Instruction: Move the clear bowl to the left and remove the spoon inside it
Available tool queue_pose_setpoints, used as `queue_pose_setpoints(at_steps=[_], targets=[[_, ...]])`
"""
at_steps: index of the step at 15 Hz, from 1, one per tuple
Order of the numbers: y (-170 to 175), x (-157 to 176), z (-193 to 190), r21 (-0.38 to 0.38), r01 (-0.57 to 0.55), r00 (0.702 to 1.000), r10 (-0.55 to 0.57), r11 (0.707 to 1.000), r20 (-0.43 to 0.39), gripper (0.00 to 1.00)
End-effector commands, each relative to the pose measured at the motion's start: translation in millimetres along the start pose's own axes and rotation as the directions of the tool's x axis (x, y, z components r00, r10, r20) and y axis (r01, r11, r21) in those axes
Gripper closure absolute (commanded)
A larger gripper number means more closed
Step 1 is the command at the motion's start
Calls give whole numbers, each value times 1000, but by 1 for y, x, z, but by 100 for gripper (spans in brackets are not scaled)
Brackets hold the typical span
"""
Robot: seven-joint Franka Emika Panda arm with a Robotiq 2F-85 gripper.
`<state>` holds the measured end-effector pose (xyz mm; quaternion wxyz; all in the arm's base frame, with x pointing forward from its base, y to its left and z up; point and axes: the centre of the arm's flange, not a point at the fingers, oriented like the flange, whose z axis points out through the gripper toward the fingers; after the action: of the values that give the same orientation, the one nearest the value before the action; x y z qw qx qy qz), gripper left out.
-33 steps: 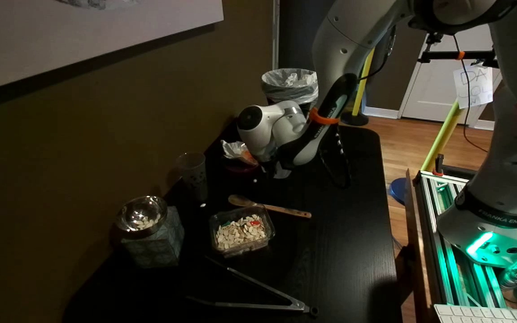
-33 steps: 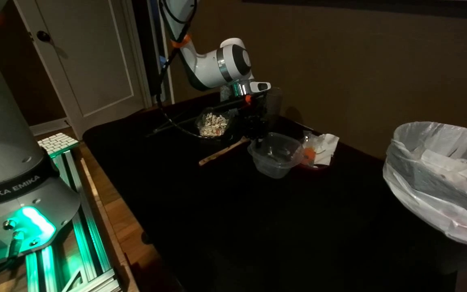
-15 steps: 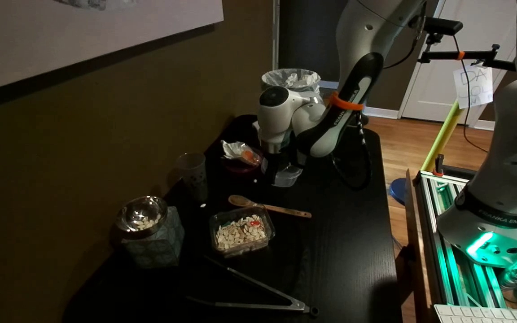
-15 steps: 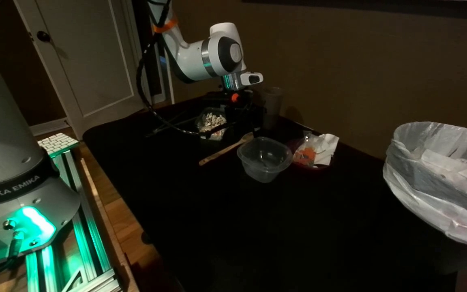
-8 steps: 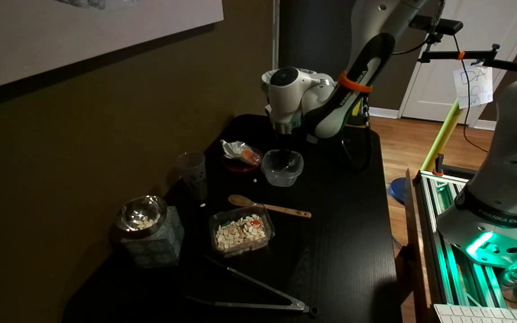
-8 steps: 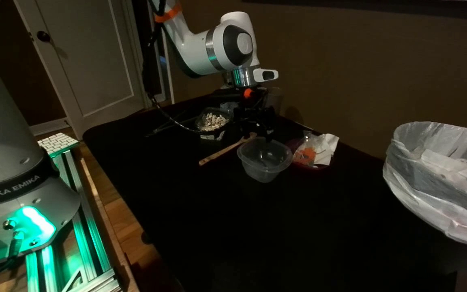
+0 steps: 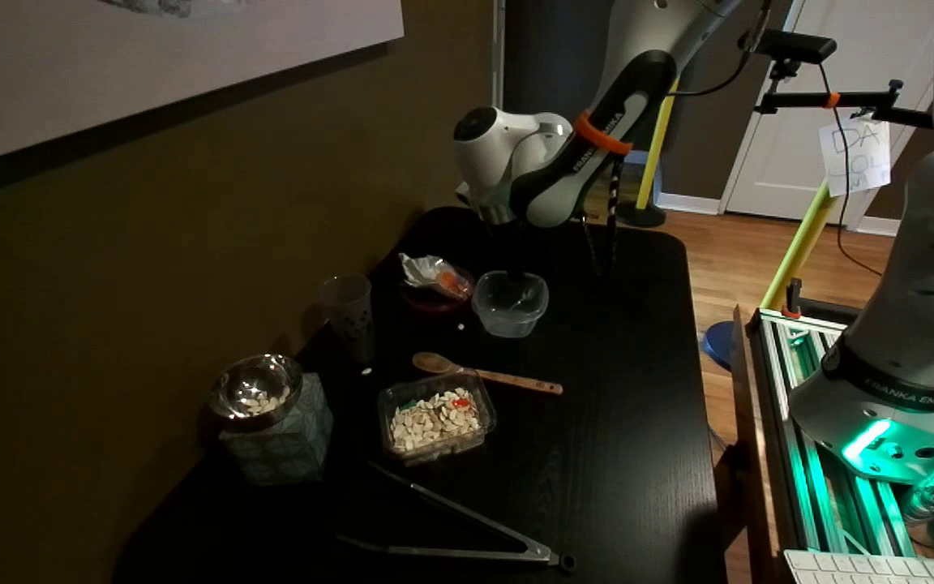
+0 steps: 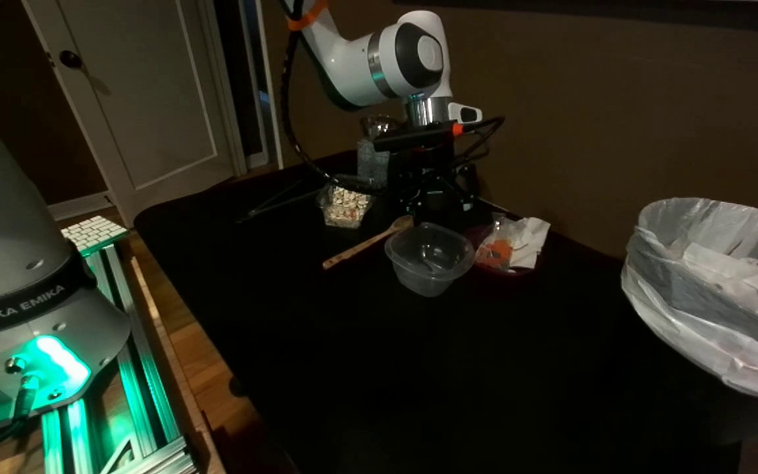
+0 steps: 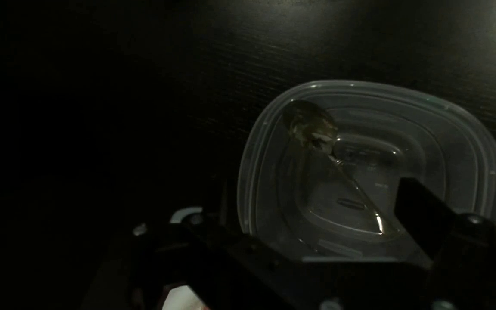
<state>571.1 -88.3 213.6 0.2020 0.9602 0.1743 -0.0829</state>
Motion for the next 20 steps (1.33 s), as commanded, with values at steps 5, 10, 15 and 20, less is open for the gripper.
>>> queue_pose_setpoints(at_steps=[5, 10, 15, 20], targets=[[-2, 4, -1, 46, 82, 997, -81, 996, -10, 0], [-12, 20, 4, 107, 253, 967, -250, 961, -46, 0], [4, 40, 50, 208, 308, 951, -304, 928, -50, 1], [-3, 48, 87, 272, 316, 948, -315, 909, -51, 26]])
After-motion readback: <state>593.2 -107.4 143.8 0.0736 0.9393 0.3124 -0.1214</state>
